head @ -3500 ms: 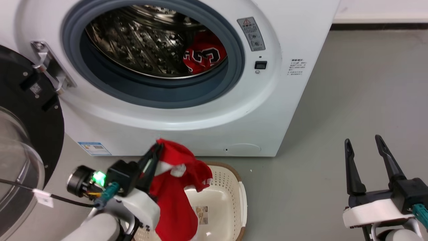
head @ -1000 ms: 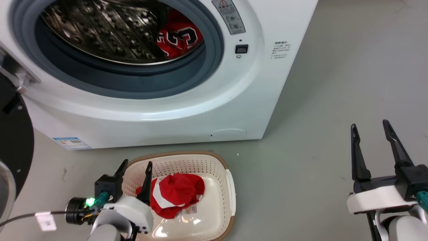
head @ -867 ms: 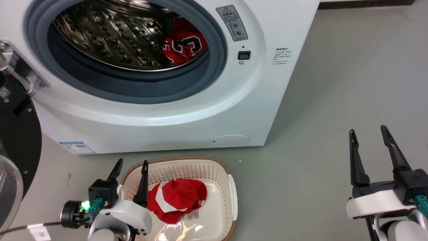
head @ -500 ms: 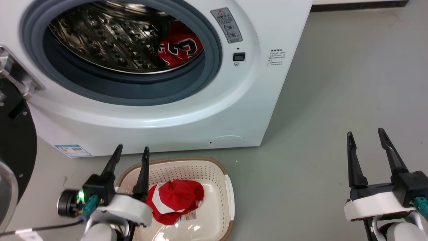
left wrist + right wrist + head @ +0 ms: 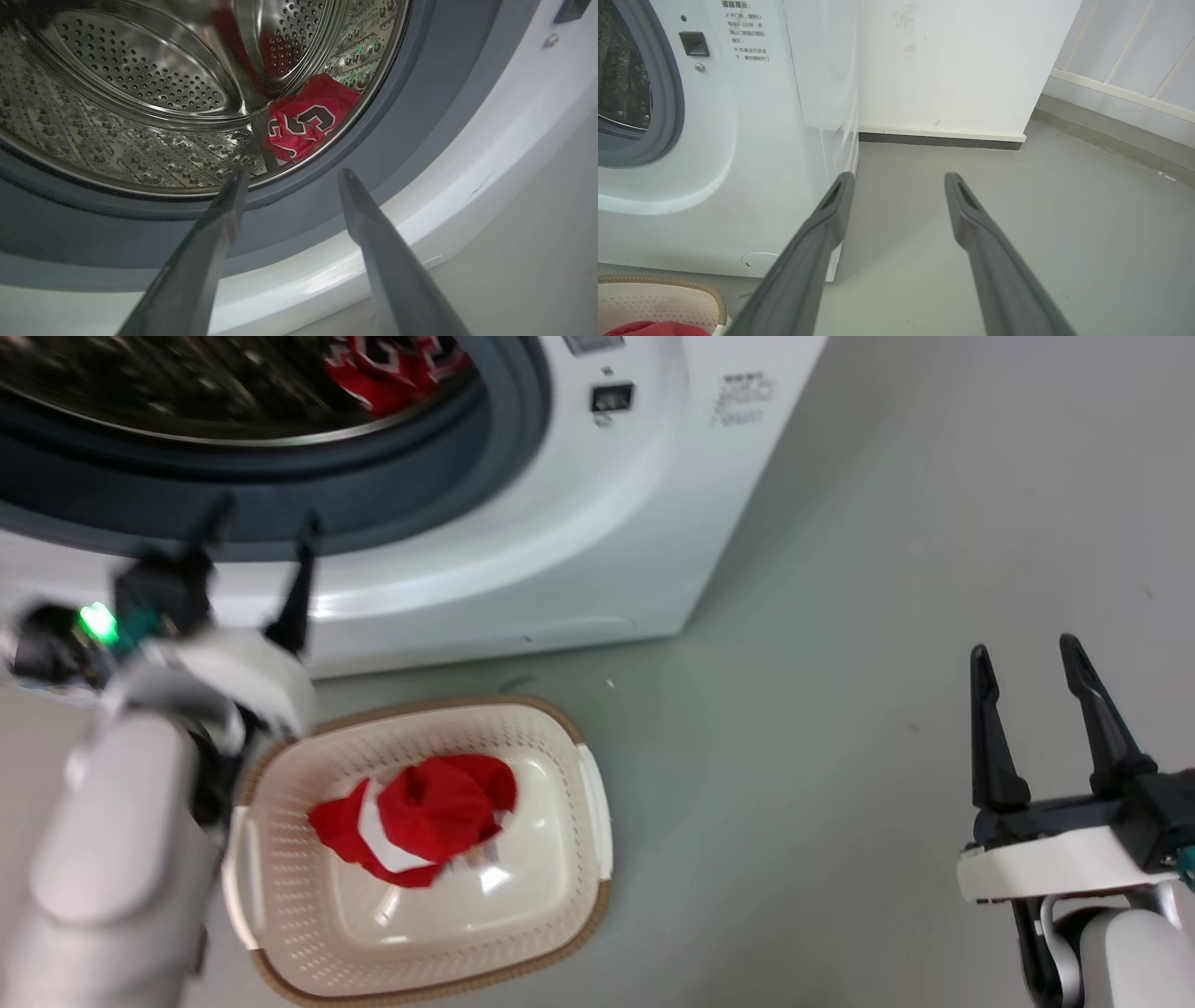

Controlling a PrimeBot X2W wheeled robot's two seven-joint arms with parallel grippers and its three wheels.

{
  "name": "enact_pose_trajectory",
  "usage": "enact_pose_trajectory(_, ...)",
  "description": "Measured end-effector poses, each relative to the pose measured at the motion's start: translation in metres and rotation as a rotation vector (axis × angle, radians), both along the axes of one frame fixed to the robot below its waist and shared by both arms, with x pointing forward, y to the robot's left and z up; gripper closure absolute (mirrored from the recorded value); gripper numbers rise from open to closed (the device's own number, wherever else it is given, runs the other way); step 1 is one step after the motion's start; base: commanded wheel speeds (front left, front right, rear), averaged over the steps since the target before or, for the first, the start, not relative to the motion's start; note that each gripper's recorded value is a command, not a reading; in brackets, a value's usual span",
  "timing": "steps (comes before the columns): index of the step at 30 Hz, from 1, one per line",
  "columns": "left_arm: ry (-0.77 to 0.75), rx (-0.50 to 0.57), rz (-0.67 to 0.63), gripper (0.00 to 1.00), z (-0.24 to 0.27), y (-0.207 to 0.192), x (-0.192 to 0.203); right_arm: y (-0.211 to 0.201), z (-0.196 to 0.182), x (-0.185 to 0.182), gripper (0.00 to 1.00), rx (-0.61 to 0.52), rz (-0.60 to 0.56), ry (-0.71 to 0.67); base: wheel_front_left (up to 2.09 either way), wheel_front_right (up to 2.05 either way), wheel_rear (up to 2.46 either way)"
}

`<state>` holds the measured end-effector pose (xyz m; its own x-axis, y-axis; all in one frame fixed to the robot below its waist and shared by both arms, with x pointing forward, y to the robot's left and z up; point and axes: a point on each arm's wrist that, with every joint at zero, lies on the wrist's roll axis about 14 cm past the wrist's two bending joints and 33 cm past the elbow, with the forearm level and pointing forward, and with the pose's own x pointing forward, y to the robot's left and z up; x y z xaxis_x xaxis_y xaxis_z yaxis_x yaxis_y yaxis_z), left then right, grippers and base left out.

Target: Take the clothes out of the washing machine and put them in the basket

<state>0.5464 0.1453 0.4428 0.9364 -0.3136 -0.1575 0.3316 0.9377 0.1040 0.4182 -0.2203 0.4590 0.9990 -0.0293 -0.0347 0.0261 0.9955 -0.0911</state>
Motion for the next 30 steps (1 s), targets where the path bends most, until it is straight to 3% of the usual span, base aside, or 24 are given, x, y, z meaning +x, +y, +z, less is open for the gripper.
enact_pose_trajectory(11,0.152,0.112,-0.043,0.0,-0.013,-0.008,0.124,-0.022,-0.043,0.008,0.0,0.004,-0.061,0.106,0.0,0.0,0.0)
enact_pose_trajectory(17,0.269,0.192,-0.047,0.0,-0.042,-0.014,0.169,-0.027,-0.066,0.009,0.0,0.012,-0.078,0.169,0.0,0.0,0.0)
enact_pose_trajectory(22,0.397,0.185,-0.036,0.0,-0.071,-0.027,0.191,-0.031,-0.079,0.0,0.0,0.014,-0.097,0.219,0.0,0.0,0.0)
enact_pose_trajectory(30,0.624,0.159,-0.025,0.0,-0.123,-0.04,0.195,-0.031,-0.09,-0.012,0.0,0.026,-0.11,0.271,0.0,0.0,0.0)
